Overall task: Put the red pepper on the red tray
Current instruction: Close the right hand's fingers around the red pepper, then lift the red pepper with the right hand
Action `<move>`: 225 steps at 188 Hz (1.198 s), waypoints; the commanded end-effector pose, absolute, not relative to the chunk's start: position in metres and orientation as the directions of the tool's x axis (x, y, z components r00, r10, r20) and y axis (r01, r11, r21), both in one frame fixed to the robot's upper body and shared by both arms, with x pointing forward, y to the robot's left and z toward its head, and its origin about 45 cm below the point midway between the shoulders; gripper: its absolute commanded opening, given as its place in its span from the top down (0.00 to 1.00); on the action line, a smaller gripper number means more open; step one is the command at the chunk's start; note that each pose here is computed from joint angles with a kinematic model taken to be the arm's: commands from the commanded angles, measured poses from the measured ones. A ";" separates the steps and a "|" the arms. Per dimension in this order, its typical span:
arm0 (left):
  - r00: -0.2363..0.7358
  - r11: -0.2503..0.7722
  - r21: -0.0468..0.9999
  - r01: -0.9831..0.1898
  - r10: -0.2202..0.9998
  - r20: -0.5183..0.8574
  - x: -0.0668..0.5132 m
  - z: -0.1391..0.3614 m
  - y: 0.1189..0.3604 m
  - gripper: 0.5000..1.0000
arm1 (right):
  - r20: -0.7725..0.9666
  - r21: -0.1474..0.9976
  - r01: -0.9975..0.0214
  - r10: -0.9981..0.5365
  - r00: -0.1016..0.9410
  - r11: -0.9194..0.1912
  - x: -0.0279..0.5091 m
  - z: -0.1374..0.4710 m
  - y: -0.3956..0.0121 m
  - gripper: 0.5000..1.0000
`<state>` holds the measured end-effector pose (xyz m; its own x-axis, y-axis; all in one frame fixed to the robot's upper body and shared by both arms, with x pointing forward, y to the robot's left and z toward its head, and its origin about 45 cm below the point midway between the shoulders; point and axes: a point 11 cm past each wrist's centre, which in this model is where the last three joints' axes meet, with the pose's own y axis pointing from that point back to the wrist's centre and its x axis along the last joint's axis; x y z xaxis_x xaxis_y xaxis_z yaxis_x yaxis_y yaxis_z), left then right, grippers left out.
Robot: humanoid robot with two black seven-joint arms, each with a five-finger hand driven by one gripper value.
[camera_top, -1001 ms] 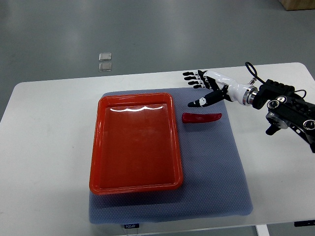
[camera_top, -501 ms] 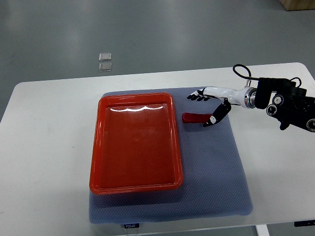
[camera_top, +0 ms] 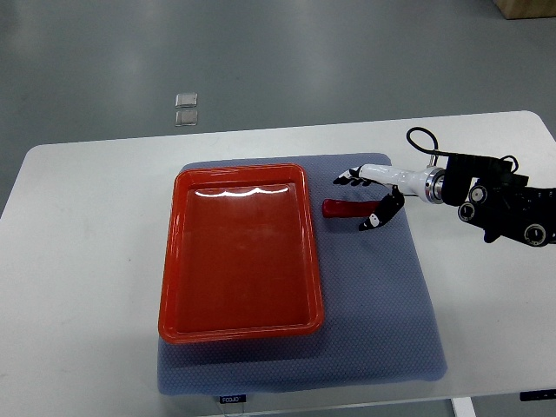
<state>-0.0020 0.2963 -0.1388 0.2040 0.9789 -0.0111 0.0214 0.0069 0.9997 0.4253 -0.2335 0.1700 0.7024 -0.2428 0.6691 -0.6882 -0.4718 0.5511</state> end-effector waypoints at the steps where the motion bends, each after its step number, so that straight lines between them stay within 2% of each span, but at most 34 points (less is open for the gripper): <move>1: 0.204 0.007 1.000 0.020 0.979 -0.011 -0.002 -0.139 0.296 0.00 | 0.680 0.544 -0.704 -0.251 0.688 -0.456 0.428 0.170 -0.238 0.37; 82: 0.204 0.005 1.000 0.022 0.979 -0.010 -0.002 -0.139 0.297 0.00 | 0.664 0.548 -0.680 -0.242 0.708 -0.488 0.423 0.159 -0.215 0.38; 94: 0.204 0.004 1.000 0.020 0.979 -0.008 -0.002 -0.139 0.297 0.00 | 0.668 0.544 -0.686 -0.245 0.703 -0.484 0.425 0.159 -0.214 0.42; 111: 0.204 0.004 1.000 0.022 0.979 -0.008 -0.002 -0.139 0.297 0.00 | 0.667 0.546 -0.684 -0.243 0.705 -0.484 0.424 0.157 -0.214 0.60; 146: 0.202 0.004 1.000 0.021 0.979 -0.008 -0.002 -0.139 0.297 0.00 | 0.666 0.541 -0.681 -0.243 0.705 -0.493 0.423 0.156 -0.209 0.79; 164: 0.204 0.004 1.000 0.023 0.979 -0.008 -0.003 -0.139 0.297 0.00 | 0.670 0.538 -0.684 -0.243 0.702 -0.492 0.424 0.158 -0.210 0.97; 172: 0.203 0.004 1.000 0.021 0.979 -0.008 -0.002 -0.139 0.297 0.00 | 0.670 0.540 -0.686 -0.244 0.701 -0.488 0.425 0.159 -0.212 1.00; 225: 0.202 0.004 1.000 0.023 0.979 -0.008 -0.003 -0.139 0.297 0.00 | 0.707 0.508 -0.720 -0.248 0.663 -0.473 0.440 0.186 -0.225 1.00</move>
